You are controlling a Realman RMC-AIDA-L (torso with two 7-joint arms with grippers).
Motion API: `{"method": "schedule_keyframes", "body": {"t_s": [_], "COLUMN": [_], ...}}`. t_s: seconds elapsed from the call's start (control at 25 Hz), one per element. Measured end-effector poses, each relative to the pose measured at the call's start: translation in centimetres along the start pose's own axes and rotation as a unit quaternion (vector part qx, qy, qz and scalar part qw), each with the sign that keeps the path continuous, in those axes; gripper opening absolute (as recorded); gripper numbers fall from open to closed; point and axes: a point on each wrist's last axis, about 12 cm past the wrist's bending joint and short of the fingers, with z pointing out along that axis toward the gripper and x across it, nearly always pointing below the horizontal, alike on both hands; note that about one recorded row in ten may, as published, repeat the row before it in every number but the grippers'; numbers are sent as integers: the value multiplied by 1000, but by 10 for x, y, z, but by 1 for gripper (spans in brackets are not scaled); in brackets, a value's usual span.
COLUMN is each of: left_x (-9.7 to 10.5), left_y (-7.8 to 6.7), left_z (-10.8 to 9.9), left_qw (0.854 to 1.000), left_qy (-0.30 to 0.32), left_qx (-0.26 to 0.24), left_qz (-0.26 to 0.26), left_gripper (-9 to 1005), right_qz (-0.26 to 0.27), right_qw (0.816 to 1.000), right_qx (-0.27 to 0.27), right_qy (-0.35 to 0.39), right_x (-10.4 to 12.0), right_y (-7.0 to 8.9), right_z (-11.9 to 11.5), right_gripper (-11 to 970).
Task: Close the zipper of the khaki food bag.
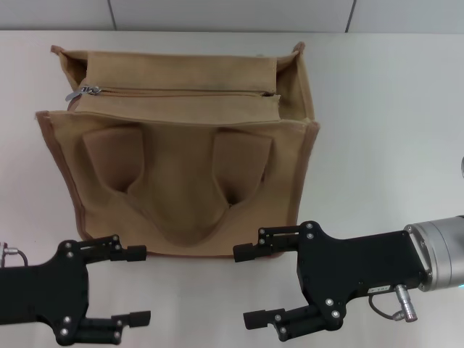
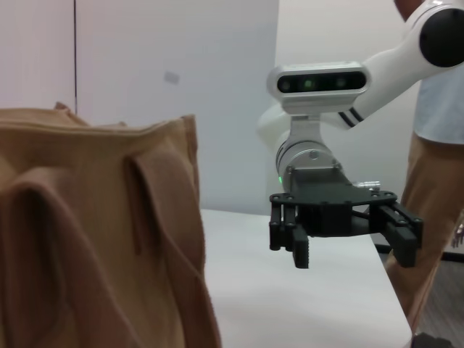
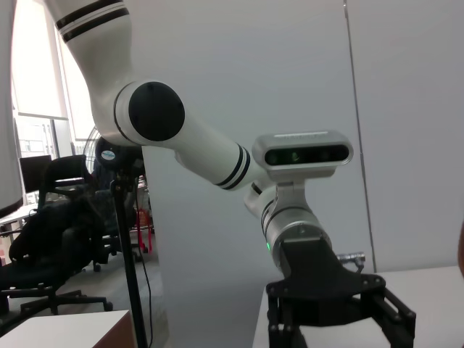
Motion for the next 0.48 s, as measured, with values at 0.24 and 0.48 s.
{"method": "schedule_keyframes", "body": {"t_s": [0.24, 0.48], "left_x": [-6, -4], "left_y": [8, 7], "left_z": [1, 4], "left_qw": [1000, 1000], "left_qy": [12, 11], "left_qx": [10, 10], "left_qz": [-9, -9], "left_gripper": [801, 800], "right_qz": [-1, 3], "right_qw": [1000, 1000], "right_qx": [8, 17], "right_qy": [-3, -9], "right_x": [1, 2], "right_y": [0, 0], "right_z": [0, 0], "right_gripper": [767, 768]}}
